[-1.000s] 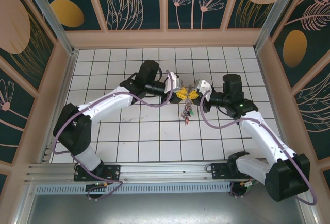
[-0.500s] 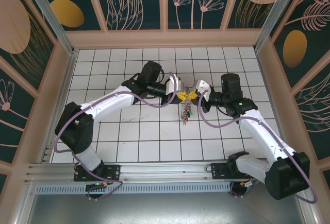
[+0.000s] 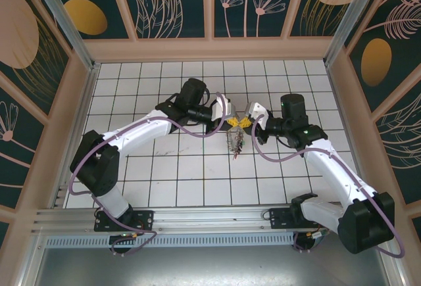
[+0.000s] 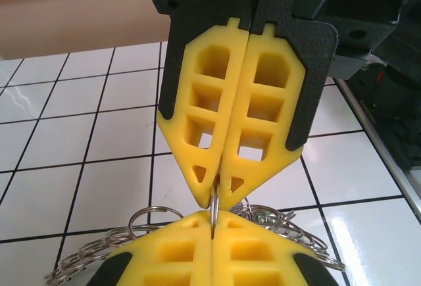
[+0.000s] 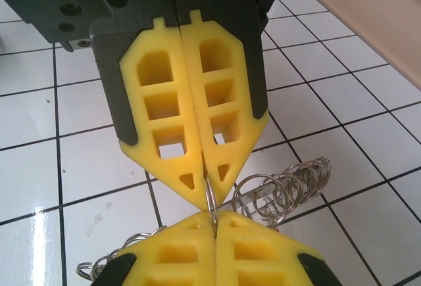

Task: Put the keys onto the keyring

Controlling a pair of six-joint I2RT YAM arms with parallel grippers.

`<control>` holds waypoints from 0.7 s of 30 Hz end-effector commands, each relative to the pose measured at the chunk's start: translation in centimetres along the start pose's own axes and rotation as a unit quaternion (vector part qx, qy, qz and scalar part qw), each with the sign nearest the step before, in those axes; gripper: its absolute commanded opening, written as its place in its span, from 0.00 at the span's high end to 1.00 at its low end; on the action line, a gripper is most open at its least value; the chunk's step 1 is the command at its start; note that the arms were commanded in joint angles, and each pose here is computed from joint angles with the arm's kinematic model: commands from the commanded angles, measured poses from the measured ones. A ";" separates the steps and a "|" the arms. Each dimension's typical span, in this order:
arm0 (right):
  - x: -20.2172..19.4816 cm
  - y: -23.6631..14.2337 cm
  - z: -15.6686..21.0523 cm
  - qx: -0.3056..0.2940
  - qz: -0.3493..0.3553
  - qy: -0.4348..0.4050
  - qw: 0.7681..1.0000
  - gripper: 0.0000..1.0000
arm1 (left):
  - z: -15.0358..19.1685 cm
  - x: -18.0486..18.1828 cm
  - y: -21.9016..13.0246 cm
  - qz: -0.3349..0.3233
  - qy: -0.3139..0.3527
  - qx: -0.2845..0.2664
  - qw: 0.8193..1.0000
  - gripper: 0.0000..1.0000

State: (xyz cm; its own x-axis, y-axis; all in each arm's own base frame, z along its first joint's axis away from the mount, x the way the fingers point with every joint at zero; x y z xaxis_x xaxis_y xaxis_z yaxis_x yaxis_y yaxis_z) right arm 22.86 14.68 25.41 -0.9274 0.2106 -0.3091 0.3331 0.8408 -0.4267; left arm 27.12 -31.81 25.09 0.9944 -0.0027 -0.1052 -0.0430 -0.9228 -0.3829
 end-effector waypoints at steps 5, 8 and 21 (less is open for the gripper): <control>-0.2 -0.5 -1.5 -0.026 0.007 -0.044 0.999 0.96 | -1.2 -1.2 -0.5 0.028 0.022 -0.058 0.998 1.00; 0.0 -0.7 -1.4 -0.046 0.003 -0.047 0.998 0.92 | -1.8 -1.8 -0.9 0.055 0.023 -0.101 0.993 1.00; -0.1 -1.6 -1.5 -0.104 -0.009 -0.042 0.994 0.88 | -3.0 -2.8 -1.5 0.117 0.027 -0.173 0.978 1.00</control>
State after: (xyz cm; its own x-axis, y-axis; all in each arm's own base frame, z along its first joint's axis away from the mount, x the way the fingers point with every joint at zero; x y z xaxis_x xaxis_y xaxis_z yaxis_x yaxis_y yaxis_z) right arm 22.22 13.95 27.11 -0.9204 0.1745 -0.3500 0.2839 0.9137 -0.2908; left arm 26.27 -31.46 25.88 0.9770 -0.1034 -0.1867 -0.1278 -0.9840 -0.1239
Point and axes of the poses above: each hand's point on the last joint's axis, 136 mm out from that joint toward the fingers, its own y axis out along the fingers, its own x axis along the line the jaws close on, z = x × y, the point moved 8 cm from there along -y, back along the fingers, and after that the axes turned 11 degrees about -y, right-handed, at the moved point
